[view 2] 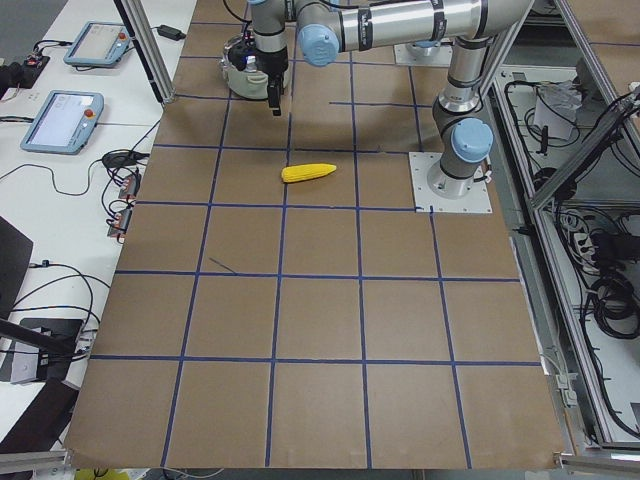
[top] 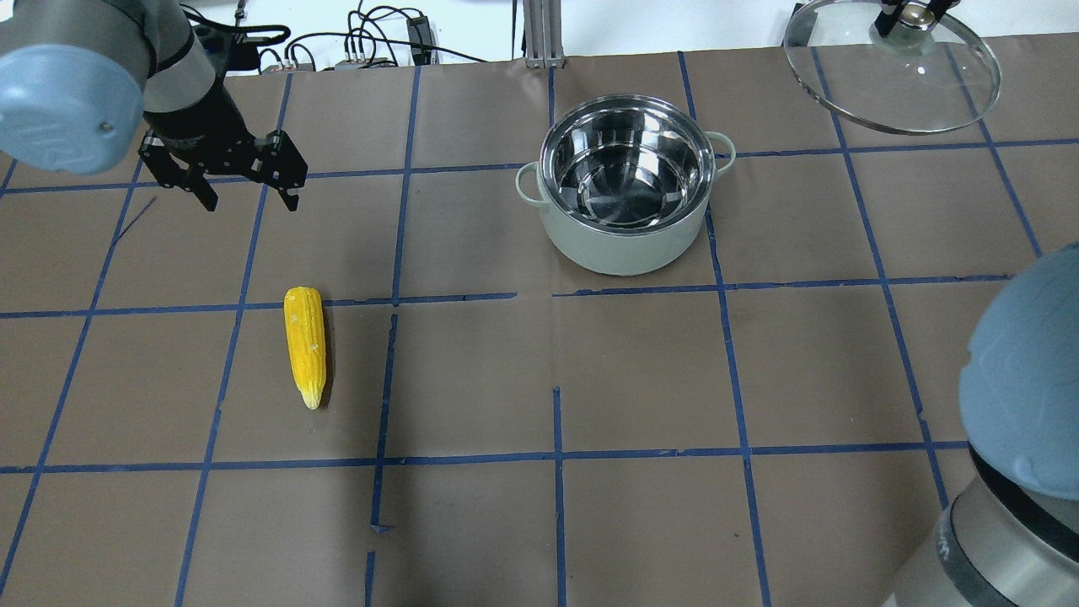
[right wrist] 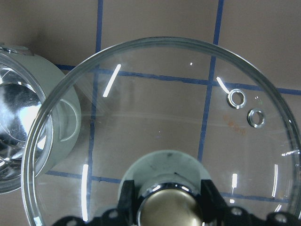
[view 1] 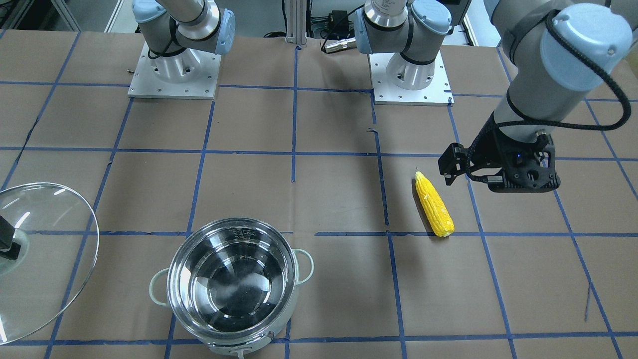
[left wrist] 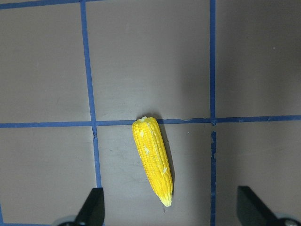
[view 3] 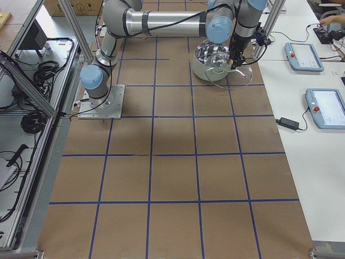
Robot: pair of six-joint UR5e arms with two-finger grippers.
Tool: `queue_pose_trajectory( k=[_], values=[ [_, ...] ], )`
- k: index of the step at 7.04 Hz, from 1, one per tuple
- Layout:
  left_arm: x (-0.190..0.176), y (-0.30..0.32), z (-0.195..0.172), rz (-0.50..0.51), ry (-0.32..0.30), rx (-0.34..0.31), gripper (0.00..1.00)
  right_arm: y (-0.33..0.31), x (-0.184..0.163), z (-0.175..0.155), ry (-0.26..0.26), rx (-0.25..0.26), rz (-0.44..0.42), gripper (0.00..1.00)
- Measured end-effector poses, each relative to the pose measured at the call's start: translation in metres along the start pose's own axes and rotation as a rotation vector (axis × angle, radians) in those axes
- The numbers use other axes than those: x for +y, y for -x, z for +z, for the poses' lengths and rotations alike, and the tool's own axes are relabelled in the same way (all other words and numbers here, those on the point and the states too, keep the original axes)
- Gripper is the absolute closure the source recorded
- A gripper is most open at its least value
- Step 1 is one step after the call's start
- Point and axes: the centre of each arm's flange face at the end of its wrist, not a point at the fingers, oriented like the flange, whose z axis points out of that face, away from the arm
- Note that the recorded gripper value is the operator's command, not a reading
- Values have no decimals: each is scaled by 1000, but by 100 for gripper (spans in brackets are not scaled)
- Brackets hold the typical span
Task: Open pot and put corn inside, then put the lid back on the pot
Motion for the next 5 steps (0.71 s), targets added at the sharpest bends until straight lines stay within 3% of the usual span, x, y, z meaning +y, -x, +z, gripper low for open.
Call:
queue_pose_trajectory(
  k=[2, 5],
  values=[
    [1, 35, 86, -75, -28, 0, 0, 3, 0, -2, -5, 8, -6, 90],
    [3, 44, 144, -129, 18, 7, 0, 5, -2, -2, -10, 11, -11, 90]
  ],
)
